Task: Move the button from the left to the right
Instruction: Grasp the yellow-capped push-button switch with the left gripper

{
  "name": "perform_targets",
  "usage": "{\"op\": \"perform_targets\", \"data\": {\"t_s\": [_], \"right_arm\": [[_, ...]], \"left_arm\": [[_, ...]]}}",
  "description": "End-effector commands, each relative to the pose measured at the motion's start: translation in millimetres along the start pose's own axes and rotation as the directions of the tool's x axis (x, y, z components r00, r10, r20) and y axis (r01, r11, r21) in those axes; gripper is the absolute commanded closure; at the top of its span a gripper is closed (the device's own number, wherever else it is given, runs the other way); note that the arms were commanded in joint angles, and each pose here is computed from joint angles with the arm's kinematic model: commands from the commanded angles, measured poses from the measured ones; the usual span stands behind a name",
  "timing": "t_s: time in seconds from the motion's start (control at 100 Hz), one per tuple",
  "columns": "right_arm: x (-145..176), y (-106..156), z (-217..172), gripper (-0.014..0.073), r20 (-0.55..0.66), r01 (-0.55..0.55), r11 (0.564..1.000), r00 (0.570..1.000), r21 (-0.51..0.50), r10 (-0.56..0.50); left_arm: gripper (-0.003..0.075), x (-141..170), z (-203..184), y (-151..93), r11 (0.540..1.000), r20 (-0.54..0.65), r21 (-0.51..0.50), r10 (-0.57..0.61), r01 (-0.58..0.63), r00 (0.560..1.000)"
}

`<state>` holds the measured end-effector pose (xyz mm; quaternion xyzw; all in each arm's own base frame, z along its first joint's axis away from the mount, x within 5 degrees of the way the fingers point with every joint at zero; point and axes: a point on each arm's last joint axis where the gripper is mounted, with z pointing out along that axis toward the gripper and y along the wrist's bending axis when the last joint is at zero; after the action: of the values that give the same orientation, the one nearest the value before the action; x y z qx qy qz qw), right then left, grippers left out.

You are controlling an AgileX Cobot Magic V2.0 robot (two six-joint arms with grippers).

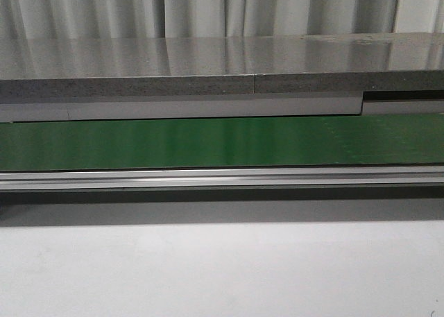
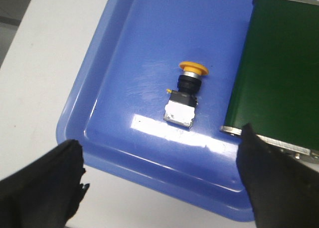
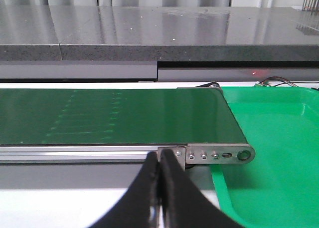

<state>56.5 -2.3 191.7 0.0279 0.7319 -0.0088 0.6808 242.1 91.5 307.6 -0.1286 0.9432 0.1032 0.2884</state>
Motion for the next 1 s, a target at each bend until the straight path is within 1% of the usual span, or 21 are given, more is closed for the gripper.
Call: {"op": "perform_targets", "data": {"t_s": [0.0,0.21,0.36,0.56,0.63,0.99], "right_arm": [[-14,-1,-3,0.0663,0.115,0.009,1.0,0.993,0.016,-0.011],[-14,-1,-3,0.0663,0.115,0.009,1.0,0.993,0.016,-0.011],[-14,-1,-3,0.0663,0.115,0.009,1.0,0.993,0.016,-0.011],[-14,-1,-3,0.0663,0.115,0.009,1.0,0.993,0.016,-0.011],[-14,-1,-3,0.0663,0.115,0.009,1.0,0.993,0.016,-0.011],[-14,-1,-3,0.0663,0.115,0.009,1.0,0.993,0.016,-0.011]], "left_arm": [[0.012,-27,10,2,1.0,0.053,-0.009,0.018,-0.018,0.998],[0.012,-51,60,1,0.999,-0.09,0.004,0.047,-0.047,0.995],[0.012,-60,82,-1,0.998,-0.131,0.02,0.058,-0.056,0.99],[0.012,-57,105,-4,0.997,-0.184,0.032,0.069,-0.065,0.981],[0.012,-56,109,-5,0.996,-0.194,0.048,0.078,-0.07,0.978],[0.012,-49,135,-9,0.996,-0.252,0.062,0.079,-0.066,0.965]]}}
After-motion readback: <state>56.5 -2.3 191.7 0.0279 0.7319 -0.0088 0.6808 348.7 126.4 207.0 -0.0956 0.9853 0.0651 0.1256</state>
